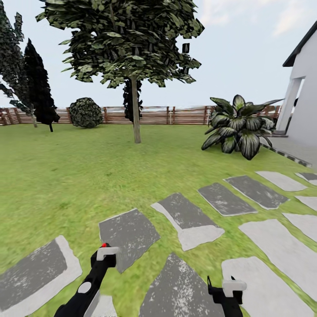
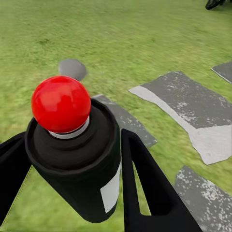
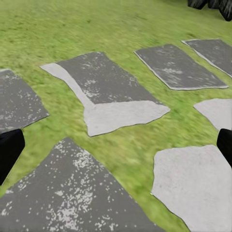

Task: In the garden, pick up the pesticide atomizer on the floor and spray pesticide onto both trees until each tree trunk is fully covered.

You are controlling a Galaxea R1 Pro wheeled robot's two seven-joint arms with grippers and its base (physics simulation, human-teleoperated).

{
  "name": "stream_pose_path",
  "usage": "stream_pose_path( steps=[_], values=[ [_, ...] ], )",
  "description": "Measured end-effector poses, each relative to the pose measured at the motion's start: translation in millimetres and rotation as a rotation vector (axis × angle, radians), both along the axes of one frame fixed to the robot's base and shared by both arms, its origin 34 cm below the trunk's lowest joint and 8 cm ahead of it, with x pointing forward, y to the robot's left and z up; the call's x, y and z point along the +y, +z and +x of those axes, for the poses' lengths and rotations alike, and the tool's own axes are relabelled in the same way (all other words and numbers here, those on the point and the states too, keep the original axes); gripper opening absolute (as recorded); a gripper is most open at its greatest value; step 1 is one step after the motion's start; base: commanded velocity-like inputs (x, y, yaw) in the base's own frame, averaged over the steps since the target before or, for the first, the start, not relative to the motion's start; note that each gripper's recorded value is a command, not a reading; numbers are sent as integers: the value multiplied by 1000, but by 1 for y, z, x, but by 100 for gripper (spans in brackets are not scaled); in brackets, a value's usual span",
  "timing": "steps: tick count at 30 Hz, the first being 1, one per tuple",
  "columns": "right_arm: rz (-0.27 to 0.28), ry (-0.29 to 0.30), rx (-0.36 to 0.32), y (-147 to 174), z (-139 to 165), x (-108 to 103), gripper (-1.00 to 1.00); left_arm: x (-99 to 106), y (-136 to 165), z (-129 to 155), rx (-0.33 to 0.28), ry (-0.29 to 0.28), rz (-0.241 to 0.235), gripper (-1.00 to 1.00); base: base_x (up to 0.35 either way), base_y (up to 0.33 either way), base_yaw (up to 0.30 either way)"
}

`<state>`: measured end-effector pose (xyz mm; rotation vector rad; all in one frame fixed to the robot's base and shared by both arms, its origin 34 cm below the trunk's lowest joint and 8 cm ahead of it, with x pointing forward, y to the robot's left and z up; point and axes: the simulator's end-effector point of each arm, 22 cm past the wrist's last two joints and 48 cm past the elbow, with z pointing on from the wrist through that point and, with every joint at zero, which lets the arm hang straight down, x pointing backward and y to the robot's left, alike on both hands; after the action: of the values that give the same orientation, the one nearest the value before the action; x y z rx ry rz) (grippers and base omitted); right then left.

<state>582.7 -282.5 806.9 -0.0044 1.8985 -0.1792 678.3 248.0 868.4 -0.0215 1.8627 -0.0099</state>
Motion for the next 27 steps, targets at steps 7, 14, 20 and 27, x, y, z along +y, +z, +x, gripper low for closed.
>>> stream_pose_path(
  steps=[7,14,20,27],
  values=[
    [0,0,-6,9,-1,0,100,0,9,-1,-7,0,0,-100,0,0,261],
    [0,0,-14,12,0,0,100,0,20,1,-42,2,1,-100,0,0,261],
    [-1,0,-19,14,1,0,100,0,33,4,-93,3,0,-100,133,0,191],
    [-1,0,-19,14,1,-1,100,0,34,4,-100,3,0,-100,340,0,8]
  ],
)
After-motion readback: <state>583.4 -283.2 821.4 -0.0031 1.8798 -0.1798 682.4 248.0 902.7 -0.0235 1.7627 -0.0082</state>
